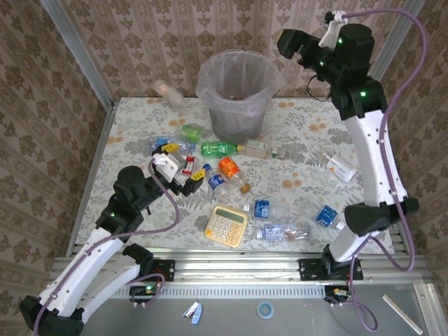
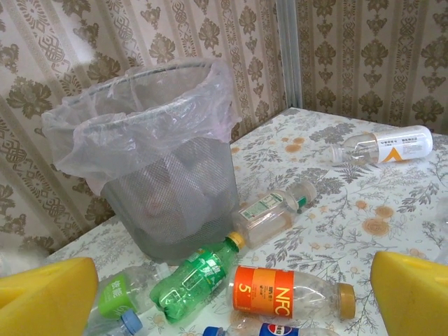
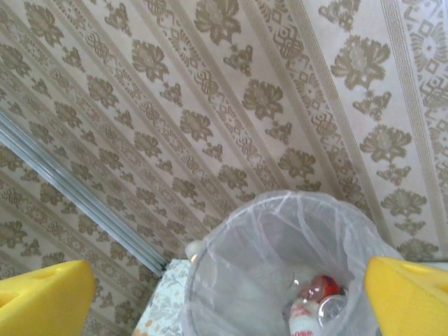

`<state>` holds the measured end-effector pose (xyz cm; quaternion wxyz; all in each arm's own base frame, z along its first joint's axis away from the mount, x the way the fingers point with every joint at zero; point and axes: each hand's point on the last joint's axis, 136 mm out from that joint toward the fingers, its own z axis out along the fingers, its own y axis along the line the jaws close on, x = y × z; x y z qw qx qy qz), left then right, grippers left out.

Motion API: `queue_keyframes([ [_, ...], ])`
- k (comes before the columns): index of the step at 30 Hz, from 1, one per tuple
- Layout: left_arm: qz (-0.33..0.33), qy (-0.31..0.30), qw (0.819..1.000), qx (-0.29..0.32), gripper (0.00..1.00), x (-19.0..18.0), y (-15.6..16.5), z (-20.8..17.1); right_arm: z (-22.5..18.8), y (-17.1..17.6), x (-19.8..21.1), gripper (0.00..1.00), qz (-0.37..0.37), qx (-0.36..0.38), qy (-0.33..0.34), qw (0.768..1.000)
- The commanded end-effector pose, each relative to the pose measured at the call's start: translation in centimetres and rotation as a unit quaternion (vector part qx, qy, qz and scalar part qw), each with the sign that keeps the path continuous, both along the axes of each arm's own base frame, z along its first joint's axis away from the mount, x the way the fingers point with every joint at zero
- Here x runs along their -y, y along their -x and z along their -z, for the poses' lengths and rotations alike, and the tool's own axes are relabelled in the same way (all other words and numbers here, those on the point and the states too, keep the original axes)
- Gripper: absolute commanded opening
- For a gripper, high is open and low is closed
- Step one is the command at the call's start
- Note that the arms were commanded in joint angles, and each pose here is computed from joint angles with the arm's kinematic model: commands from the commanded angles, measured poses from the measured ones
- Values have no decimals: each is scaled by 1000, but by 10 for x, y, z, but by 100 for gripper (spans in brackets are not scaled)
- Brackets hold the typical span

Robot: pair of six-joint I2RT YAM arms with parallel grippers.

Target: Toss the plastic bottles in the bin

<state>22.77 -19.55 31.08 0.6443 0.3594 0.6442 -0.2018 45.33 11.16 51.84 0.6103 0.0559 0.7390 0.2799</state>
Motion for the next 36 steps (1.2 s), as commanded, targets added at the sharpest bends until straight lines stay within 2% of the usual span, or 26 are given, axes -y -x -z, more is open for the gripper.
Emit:
queue_keyframes([
  [1, -22, 3, 1000, 2, 100, -6, -3, -10, 37, 0, -2, 100, -12, -37, 23, 999],
  [5, -109, -13, 992, -54, 100, -25, -28, -11, 51, 28, 1, 100, -19, -52, 45, 997],
  [11, -223, -31, 960, -164, 100, -54, -75, -3, 72, 72, 13, 100, -14, -55, 77, 995],
  [16, -329, -22, 908, -259, 100, -115, -121, 4, 101, 99, 15, 100, -27, -83, 95, 992],
  [19, -392, -55, 869, -297, 100, -152, -146, 13, 117, 107, 14, 100, -34, -98, 97, 990],
  [24, -447, -54, 831, -328, 100, -189, -193, 32, 133, 116, 12, 100, -45, -105, 95, 989],
  [28, -455, 0, 828, -327, 100, -213, -236, 46, 143, 118, 8, 100, -58, -109, 93, 988],
  [31, -437, 10, 846, -307, 100, -217, -268, 52, 153, 116, 6, 100, -66, -122, 95, 986],
  [33, -431, 24, 850, -301, 100, -222, -287, 60, 160, 114, 4, 100, -70, -130, 95, 984],
  [36, -426, 92, 839, -324, 100, -242, -314, 76, 168, 107, 0, 100, -75, -131, 89, 984],
])
